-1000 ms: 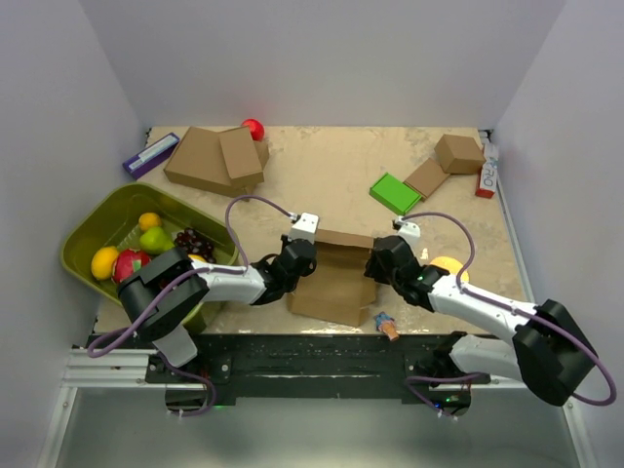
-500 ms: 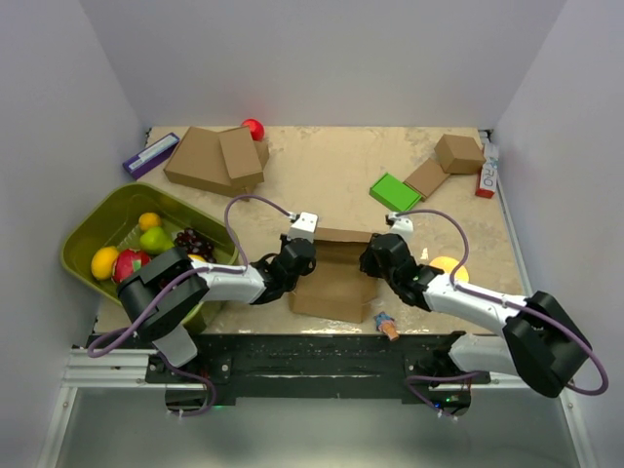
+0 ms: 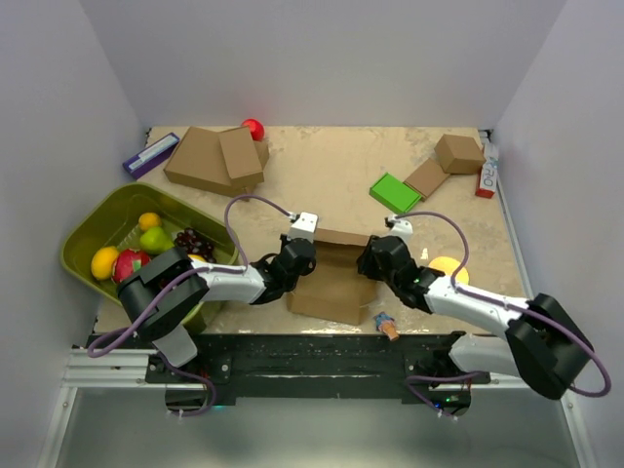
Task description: Fold the paper box
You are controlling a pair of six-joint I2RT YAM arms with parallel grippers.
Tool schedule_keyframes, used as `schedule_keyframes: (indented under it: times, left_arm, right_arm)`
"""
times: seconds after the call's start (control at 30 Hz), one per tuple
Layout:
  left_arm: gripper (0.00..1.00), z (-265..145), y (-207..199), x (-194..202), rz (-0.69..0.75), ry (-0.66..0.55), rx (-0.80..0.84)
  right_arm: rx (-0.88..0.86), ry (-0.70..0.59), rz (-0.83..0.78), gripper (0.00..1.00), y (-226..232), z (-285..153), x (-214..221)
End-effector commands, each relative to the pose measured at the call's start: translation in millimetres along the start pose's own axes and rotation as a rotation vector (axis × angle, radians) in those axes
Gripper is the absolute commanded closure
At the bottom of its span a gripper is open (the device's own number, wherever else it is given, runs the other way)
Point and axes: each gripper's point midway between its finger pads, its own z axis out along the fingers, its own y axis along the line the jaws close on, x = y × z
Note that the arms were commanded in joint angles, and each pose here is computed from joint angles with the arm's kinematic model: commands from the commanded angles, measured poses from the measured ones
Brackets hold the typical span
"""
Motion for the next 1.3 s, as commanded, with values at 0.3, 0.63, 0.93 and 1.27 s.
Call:
schedule_keyframes:
  times: [0.3, 0.63, 0.93, 1.27]
  left_arm:
    - [0.96, -2.3, 3.6, 0.4, 0.039, 0.013, -0.005]
    - [0.96, -4.1, 6.7, 1.4, 0.044, 0.011, -0.011]
    - [0.97, -3.5, 5.7, 2.7, 0.045, 0.014, -0.007]
    - [0.98, -4.3, 4.7, 3.0, 0.041, 0.014, -0.001]
  right_arm:
    - [0.208, -0.049, 0.025, 0.87, -52.6, -25.3, -9.7]
    - [0.170, -0.032, 0.052, 0.93, -40.6, -3.4, -7.6]
    - [-0.007, -0.045, 0.071, 0.99, -6.4, 11.5, -8.3]
    - [0.012, 0.009, 0.068, 1.00, -10.6, 28.0, 11.6]
